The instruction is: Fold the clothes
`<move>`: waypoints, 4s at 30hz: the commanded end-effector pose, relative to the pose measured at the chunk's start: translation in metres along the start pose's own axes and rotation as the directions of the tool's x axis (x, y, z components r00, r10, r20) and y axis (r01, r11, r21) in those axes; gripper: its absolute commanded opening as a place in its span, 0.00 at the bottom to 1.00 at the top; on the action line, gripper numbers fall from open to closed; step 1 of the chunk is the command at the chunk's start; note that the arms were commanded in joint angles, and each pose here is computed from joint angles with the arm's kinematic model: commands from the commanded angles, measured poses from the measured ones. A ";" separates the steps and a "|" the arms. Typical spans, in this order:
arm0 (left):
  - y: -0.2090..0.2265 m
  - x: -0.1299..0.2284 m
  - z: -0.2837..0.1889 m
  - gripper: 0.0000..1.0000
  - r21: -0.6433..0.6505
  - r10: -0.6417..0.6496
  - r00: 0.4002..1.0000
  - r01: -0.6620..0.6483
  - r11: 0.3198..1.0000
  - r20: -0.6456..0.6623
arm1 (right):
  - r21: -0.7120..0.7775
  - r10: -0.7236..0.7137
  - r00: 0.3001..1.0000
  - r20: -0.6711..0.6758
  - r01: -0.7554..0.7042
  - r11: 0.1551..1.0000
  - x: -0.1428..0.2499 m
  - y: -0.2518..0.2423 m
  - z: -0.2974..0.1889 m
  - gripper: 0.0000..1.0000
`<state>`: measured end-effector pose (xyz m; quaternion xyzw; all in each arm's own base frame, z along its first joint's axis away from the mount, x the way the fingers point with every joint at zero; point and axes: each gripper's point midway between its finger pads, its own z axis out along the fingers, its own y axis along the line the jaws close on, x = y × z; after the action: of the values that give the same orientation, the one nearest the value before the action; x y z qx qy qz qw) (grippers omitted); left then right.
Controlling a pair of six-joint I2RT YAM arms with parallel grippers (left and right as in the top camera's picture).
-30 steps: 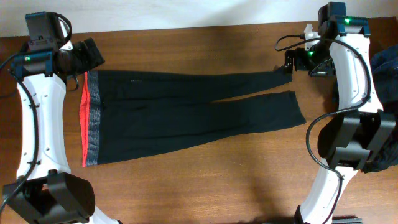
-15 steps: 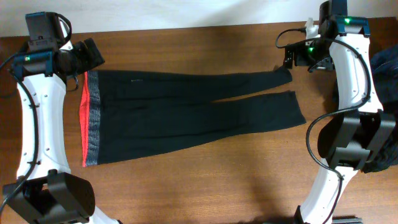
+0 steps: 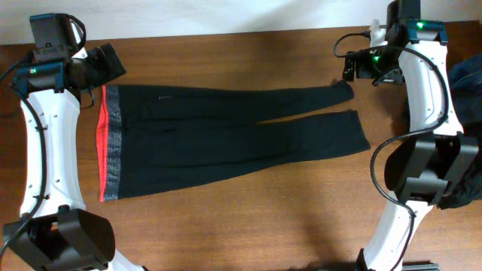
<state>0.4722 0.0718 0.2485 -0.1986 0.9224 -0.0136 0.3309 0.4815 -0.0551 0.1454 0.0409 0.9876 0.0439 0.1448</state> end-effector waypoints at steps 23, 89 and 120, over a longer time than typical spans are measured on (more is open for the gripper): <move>0.034 0.023 0.115 0.57 -0.190 0.035 0.995 -0.052 0.980 -0.090 | 0.006 -0.043 0.989 0.142 0.043 0.999 -0.041 -0.004 0.017 0.94; 0.064 0.059 0.254 0.61 -0.203 0.002 0.996 -0.020 0.979 -0.091 | 0.070 -0.079 0.996 -0.043 0.082 0.994 -0.014 -0.010 0.157 0.92; 0.058 0.035 0.246 0.01 -0.195 0.003 0.998 -0.014 0.981 -0.057 | 0.073 -0.083 0.996 -0.014 0.084 0.994 -0.022 -0.010 0.155 0.04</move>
<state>0.5684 0.1344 0.0155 -0.2265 0.9327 0.0712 0.2716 0.5449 -0.0541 0.0073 0.0025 0.9901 0.0074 0.1400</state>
